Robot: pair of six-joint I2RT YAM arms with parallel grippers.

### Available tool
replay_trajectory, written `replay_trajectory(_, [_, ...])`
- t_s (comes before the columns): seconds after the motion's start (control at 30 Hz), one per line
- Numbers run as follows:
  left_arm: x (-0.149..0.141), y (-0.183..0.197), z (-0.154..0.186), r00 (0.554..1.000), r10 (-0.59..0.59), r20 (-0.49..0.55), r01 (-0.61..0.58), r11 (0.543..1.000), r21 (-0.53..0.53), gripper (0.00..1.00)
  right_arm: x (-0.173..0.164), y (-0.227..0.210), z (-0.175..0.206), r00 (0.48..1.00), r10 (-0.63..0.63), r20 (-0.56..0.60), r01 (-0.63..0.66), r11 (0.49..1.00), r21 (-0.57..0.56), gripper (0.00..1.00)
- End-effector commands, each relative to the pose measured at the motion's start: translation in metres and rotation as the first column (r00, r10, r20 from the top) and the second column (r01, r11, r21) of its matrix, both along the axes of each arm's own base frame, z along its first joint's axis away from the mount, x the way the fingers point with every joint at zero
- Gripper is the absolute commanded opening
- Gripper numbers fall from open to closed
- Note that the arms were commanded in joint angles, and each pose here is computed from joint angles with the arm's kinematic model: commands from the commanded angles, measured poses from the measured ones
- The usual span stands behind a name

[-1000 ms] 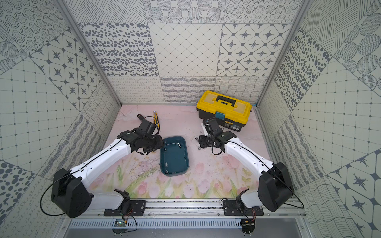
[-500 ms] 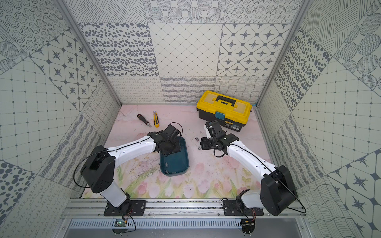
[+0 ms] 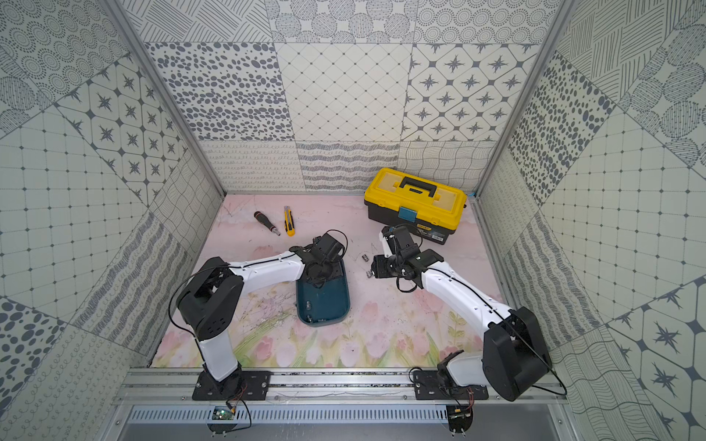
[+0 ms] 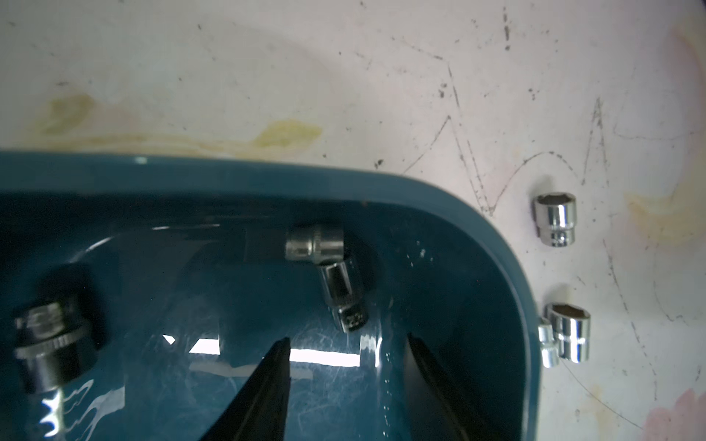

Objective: Take out the socket from the storage box
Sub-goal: Pick up the socket head from the storage box.

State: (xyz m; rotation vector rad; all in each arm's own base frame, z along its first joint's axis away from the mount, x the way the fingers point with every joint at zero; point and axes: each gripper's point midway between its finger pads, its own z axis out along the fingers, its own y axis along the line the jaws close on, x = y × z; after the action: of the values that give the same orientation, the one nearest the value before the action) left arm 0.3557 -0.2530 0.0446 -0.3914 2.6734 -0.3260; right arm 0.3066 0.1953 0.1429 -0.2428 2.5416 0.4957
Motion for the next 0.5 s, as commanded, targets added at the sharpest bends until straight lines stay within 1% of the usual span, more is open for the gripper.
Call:
replay_trajectory(0.0, [0.019,0.001,0.002,0.993,0.091,0.078,-0.09,0.996,-0.005,0.52,0.004,0.003,0.011,0.999,-0.009,0.04,0.007,0.999,0.048,0.48])
replay_trajectory(0.23, [0.023,0.008,-0.001,0.987,0.123,0.1,-0.125,0.992,0.014,0.52,0.004,0.005,0.009,0.999,-0.007,0.036,0.005,0.998,0.059,0.48])
replay_trajectory(0.47, [0.025,0.011,-0.009,0.985,0.141,0.094,-0.146,0.988,0.042,0.52,0.004,0.006,0.008,0.999,-0.005,0.035,0.003,0.998,0.065,0.48])
